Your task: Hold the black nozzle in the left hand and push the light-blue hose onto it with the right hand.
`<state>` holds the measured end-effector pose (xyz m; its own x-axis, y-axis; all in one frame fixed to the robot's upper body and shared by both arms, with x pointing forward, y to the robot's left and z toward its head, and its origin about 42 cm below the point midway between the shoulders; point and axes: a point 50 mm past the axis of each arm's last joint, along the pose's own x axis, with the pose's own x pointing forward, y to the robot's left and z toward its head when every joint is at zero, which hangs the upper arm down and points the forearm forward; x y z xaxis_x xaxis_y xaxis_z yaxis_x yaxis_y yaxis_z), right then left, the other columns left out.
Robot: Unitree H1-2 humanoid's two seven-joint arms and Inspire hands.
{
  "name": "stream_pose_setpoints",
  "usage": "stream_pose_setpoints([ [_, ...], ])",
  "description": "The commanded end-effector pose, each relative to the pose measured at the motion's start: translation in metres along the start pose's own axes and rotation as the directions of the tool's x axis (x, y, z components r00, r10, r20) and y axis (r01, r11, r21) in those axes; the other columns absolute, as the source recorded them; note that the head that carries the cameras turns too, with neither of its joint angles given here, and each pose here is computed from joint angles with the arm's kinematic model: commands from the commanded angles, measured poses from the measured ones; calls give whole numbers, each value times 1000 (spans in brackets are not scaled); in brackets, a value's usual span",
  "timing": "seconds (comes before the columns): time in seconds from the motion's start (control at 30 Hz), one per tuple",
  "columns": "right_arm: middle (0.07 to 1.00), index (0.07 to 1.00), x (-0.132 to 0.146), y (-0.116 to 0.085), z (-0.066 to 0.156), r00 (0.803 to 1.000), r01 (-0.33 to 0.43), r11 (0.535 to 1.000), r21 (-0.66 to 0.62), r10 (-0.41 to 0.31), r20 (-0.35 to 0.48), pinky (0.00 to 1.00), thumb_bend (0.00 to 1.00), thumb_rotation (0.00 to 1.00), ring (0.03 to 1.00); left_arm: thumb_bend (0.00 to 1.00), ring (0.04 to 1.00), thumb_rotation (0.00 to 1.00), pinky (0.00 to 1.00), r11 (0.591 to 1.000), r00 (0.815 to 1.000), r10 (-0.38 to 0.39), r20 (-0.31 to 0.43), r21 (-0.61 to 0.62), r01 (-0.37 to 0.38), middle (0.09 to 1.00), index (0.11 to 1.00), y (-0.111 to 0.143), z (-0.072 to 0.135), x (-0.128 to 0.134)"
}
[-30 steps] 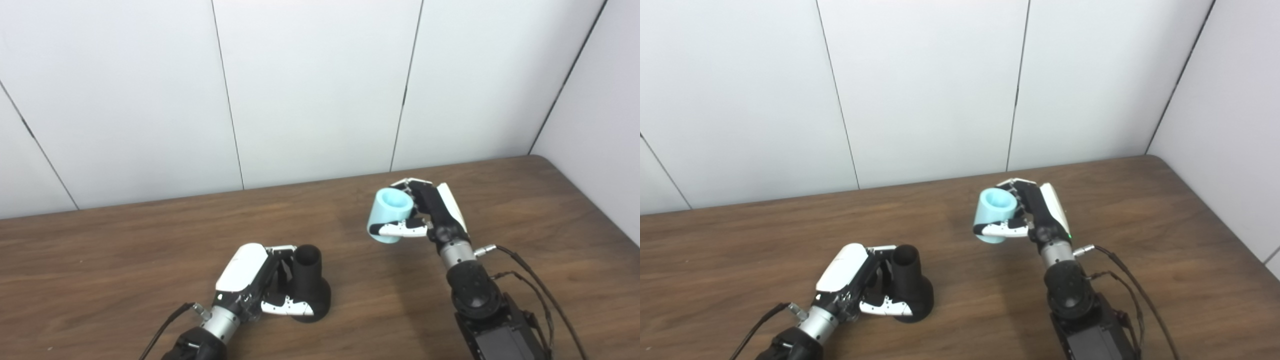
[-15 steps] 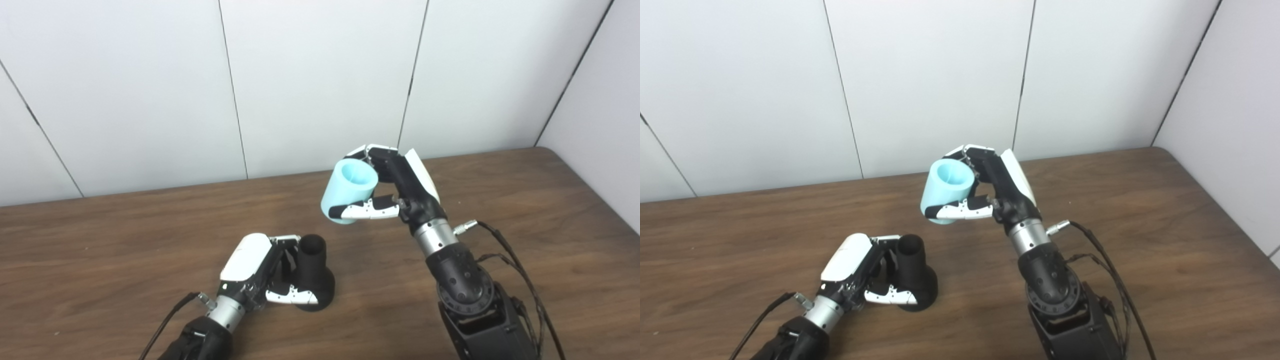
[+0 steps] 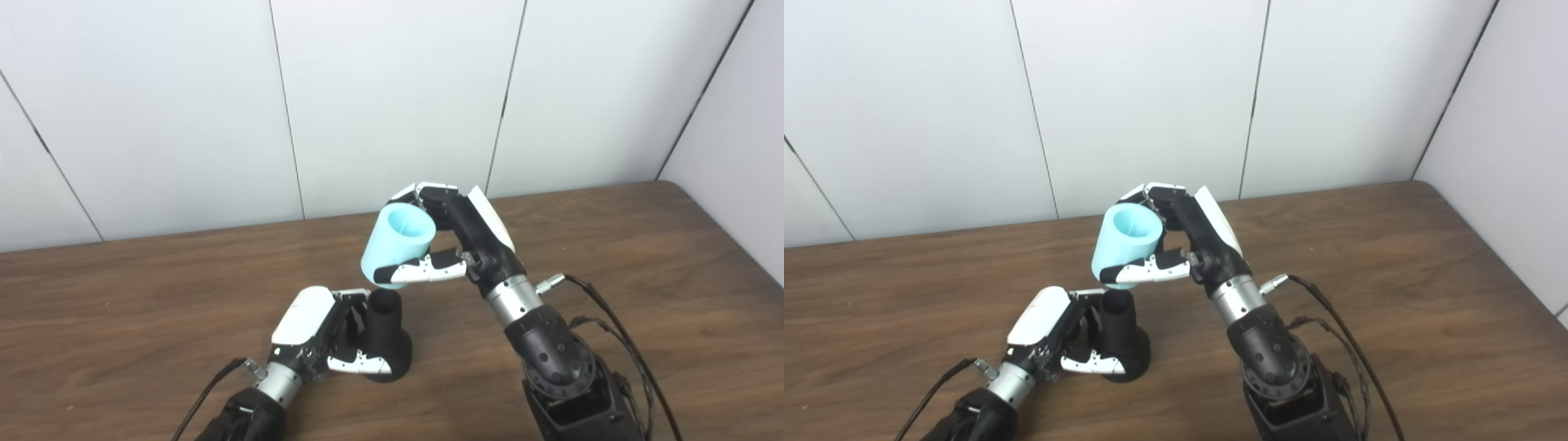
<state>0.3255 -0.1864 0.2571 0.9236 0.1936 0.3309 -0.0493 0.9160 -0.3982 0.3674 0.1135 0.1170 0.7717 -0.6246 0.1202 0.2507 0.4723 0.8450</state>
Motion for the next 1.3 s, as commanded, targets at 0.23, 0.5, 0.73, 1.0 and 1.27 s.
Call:
stream_pose_setpoints([
  [0.23,479,537,0,2,4,998,-4,1000,-3,4,67,256,512,0,369,494,349,0,191,942,926,-335,-176,-24,336,429,528,-73,-23,-60],
  [0.5,485,535,-3,2,1,998,-13,1000,-21,14,57,254,511,0,360,495,353,0,203,939,923,-340,-182,-24,342,433,528,-71,-24,-61],
  [0.73,488,532,-6,5,-4,999,-18,1000,3,18,52,277,512,0,370,495,351,0,196,940,923,-340,-182,-25,341,431,528,-71,-24,-62],
  [1.0,482,538,-5,10,-4,997,-46,998,-33,48,66,257,511,0,363,495,352,0,195,940,923,-338,-181,-28,339,431,527,-72,-23,-61],
  [1.27,486,534,-7,17,-4,991,-80,993,-91,89,98,287,513,0,379,495,352,0,197,940,922,-340,-184,-25,341,433,529,-73,-21,-61],
])
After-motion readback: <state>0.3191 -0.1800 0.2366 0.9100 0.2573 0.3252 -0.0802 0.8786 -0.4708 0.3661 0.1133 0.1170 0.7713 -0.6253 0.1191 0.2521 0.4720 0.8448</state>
